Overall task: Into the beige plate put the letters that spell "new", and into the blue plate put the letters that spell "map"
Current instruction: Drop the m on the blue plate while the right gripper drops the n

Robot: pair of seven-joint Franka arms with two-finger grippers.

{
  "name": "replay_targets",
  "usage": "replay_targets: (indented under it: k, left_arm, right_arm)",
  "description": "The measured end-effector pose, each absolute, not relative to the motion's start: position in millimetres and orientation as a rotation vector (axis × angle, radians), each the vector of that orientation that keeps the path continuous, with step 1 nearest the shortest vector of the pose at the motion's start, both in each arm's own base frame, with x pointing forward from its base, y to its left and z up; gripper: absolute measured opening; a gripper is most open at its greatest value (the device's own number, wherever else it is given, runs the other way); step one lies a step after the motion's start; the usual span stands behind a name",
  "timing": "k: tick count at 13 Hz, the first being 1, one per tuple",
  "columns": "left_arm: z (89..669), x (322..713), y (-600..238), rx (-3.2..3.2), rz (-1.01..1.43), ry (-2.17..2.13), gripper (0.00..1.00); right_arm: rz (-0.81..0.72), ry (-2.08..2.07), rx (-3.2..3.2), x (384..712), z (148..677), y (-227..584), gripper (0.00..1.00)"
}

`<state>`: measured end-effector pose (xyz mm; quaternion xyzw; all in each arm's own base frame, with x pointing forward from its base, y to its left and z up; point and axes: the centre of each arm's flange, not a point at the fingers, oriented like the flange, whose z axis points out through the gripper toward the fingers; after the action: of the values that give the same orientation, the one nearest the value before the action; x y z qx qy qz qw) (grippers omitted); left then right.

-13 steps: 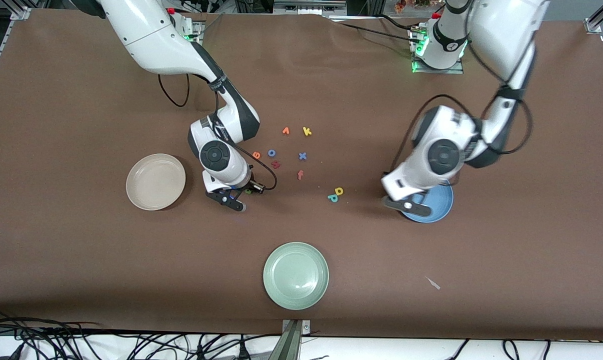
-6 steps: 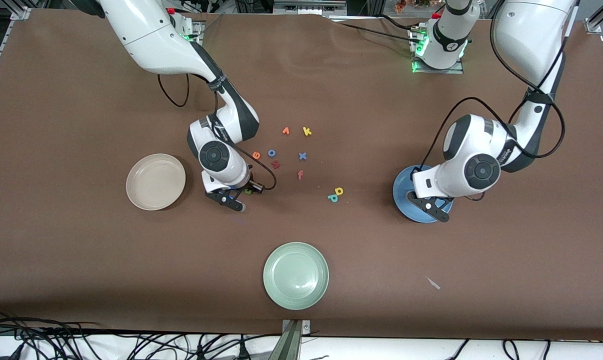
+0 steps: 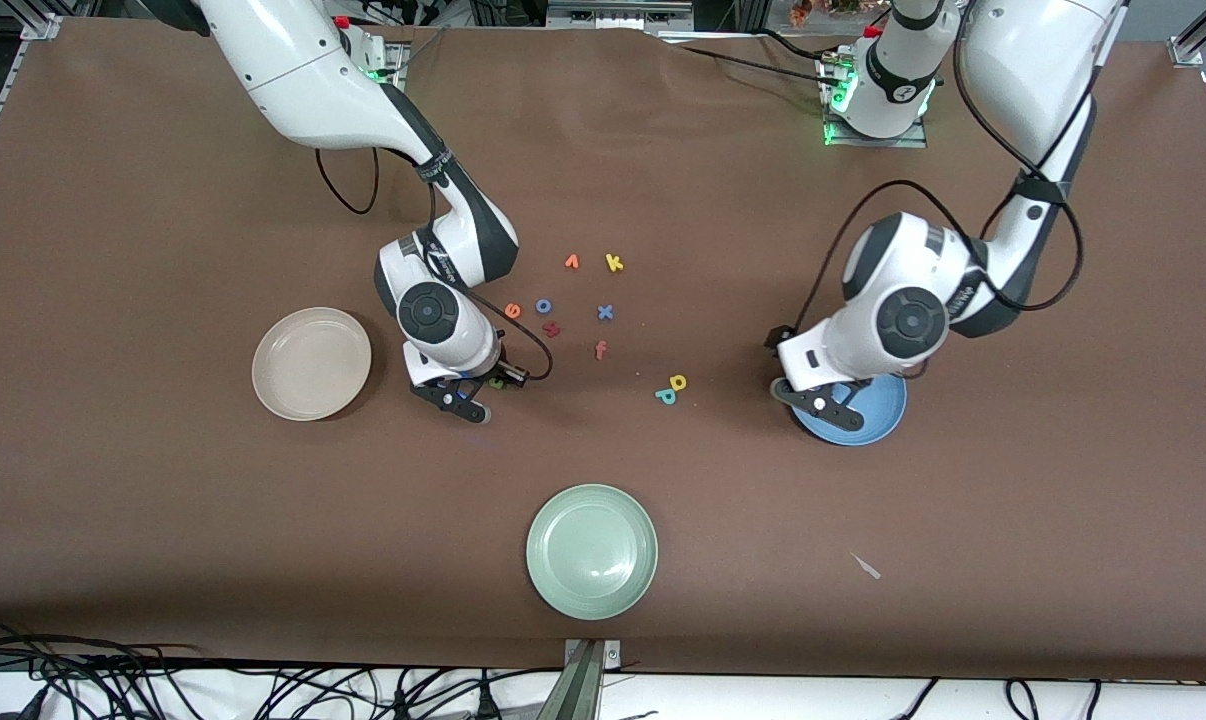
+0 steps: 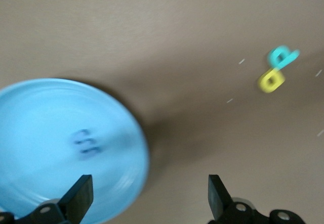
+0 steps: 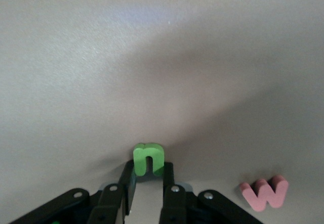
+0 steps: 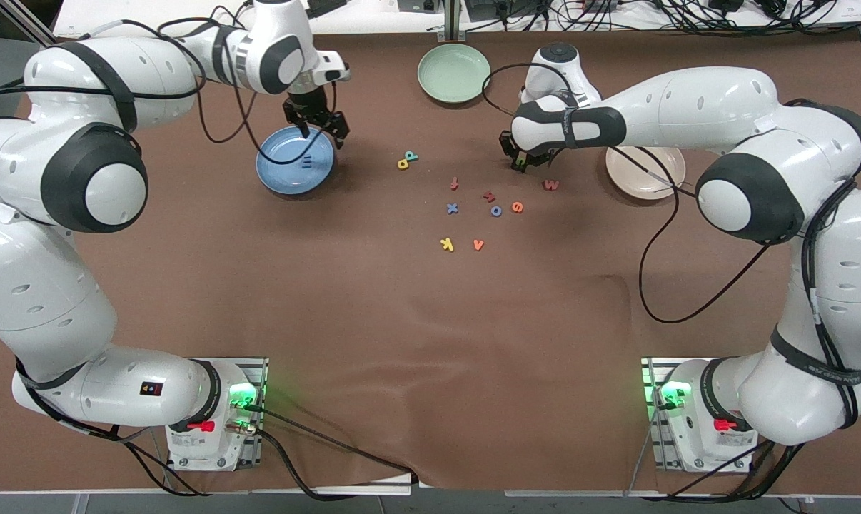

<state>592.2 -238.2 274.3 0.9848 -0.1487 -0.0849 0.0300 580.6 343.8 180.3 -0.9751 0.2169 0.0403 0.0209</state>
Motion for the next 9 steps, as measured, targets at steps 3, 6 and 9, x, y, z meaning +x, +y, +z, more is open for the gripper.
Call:
replay_targets:
  k: [3,6,9]
  left_arm:
    - [262,581,-297,3.044,-0.124,-0.215,1.00]
    - [222,569,-340,3.026,-0.011,-0.265,1.00]
    - [199,570,-358,3.062,0.054,-0.430,1.00]
  right_arm:
    - [0.139,0.659,-3.035,591,194,341,0.26]
    - [0.186,0.493,-3.100,601,210,325,0.26]
    - [0.225,0.288,-3.175,616,236,264,0.26]
